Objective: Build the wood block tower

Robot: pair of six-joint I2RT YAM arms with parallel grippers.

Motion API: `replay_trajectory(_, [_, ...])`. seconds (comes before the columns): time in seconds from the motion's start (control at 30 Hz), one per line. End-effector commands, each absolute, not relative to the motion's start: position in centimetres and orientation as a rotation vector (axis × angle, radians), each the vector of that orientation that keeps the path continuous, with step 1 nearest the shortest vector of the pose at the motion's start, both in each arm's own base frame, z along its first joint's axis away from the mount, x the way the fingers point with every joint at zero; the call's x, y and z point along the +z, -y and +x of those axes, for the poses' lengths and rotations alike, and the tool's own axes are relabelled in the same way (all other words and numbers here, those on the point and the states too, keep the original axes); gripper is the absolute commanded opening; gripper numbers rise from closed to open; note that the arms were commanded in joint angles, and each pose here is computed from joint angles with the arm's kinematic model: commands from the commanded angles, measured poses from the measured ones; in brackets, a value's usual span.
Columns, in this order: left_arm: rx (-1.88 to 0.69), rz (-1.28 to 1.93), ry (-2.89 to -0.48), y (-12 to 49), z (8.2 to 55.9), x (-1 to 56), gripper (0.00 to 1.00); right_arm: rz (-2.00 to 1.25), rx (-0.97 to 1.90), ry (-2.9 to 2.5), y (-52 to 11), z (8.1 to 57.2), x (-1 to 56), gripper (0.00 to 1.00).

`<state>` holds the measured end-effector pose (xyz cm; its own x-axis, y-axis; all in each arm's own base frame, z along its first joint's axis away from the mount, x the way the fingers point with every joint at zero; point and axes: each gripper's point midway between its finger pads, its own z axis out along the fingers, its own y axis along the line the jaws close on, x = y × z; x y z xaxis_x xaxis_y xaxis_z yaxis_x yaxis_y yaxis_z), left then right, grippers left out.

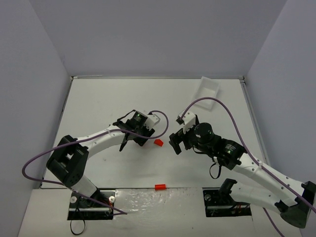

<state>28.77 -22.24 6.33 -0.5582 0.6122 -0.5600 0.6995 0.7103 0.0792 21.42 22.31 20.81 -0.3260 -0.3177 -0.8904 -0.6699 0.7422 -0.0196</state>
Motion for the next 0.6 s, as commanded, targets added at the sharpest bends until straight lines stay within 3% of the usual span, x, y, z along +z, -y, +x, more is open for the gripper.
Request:
replay_trajectory(0.0, [-0.214, 0.890, -2.273, 22.7, 29.9, 10.2, 0.52, -0.734, 0.451, -1.886, -22.8, 22.0, 22.1, 0.94])
replay_trajectory(0.13, [-0.238, 0.707, -2.246, 22.6, 30.4, 13.8, 0.61, -0.722, 0.450, -1.877, -22.7, 22.1, 22.5, 0.94])
replay_trajectory(0.23, [-0.216, 0.399, -2.268, 21.0, 30.6, 16.3, 0.63, -0.670, 0.429, -1.872, -22.0, 22.5, 23.2, 0.94])
replay_trajectory(0.37, [-0.242, 0.028, -2.321, 19.6, 29.1, 17.2, 0.65, -0.542, 0.388, -1.866, -20.4, 23.2, 24.3, 1.00])
replay_trajectory(0.57, [-0.281, -0.367, -2.381, 20.5, 26.1, 15.7, 0.74, -0.430, 0.311, -1.829, -17.7, 23.6, 26.1, 1.00])
